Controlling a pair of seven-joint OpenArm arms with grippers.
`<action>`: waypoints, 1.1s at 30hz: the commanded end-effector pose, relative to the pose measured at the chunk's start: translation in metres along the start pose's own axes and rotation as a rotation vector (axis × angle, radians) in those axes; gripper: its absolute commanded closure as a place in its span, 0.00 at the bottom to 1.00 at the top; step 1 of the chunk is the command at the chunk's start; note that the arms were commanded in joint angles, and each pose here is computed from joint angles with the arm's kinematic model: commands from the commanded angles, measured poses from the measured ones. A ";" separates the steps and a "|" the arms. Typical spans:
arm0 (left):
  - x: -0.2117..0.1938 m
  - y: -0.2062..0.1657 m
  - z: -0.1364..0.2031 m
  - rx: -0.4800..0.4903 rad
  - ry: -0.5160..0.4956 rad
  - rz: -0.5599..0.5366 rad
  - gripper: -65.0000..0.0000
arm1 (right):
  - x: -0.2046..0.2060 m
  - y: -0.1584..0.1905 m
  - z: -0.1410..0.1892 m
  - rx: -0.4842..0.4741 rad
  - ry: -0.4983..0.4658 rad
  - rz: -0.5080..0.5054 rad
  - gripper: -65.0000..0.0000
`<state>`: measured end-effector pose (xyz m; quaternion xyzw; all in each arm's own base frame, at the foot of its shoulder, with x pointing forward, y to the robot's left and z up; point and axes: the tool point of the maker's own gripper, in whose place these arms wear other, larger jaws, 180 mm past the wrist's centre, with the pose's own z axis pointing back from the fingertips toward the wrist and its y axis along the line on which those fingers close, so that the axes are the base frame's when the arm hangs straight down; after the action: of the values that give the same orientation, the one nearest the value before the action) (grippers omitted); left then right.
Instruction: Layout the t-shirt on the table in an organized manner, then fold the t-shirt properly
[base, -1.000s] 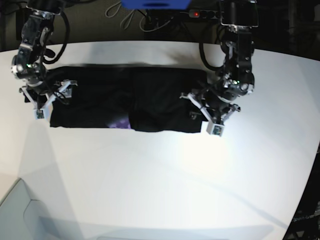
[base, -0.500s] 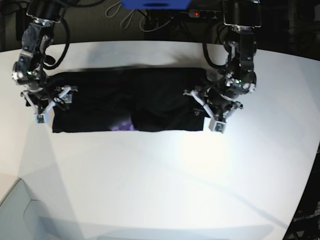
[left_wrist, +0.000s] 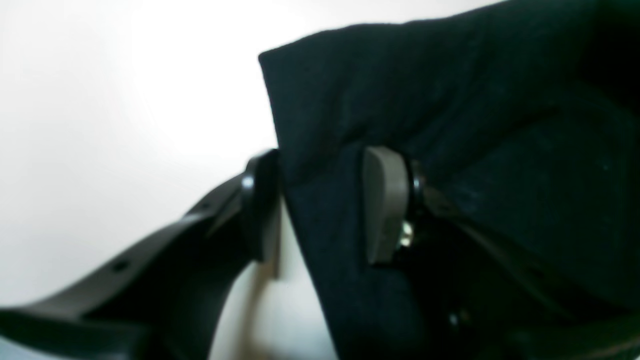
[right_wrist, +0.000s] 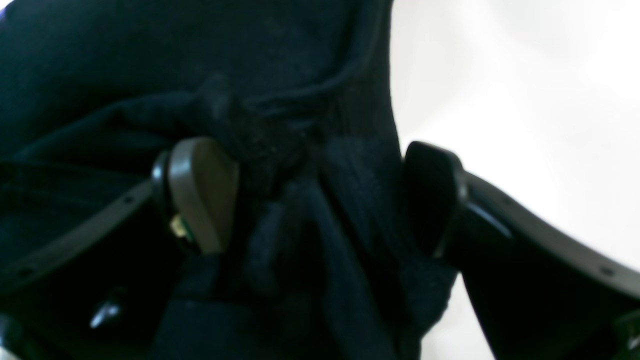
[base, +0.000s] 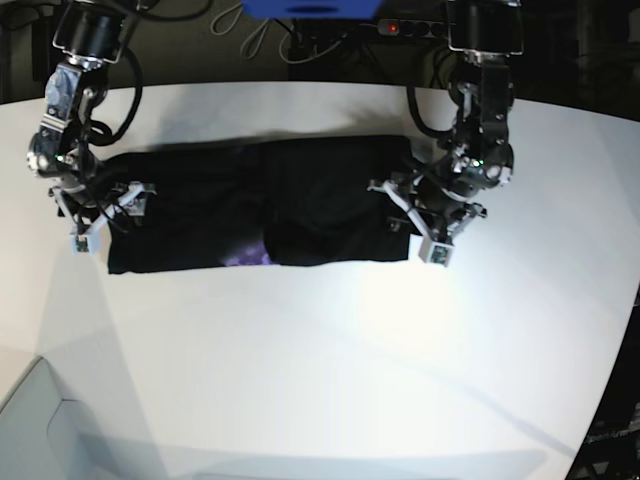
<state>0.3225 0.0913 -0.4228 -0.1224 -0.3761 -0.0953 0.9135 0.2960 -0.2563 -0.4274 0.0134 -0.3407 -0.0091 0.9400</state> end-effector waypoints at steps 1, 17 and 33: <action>0.017 0.001 0.002 0.002 -0.048 -0.006 0.60 | -0.007 -0.004 0.001 -0.013 0.037 0.010 0.20; 0.018 0.001 0.002 0.002 -0.049 -0.007 0.60 | -0.012 0.002 -0.001 -0.001 0.052 0.007 1.00; 0.020 0.002 0.004 0.005 -0.054 -0.011 0.60 | 0.046 0.025 0.062 -0.039 -0.181 0.129 1.00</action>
<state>0.3223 0.0913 -0.4212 -0.1225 -0.3753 -0.0960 0.9138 0.2871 -0.2326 -0.3599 -0.0247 -0.4058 0.0421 0.9126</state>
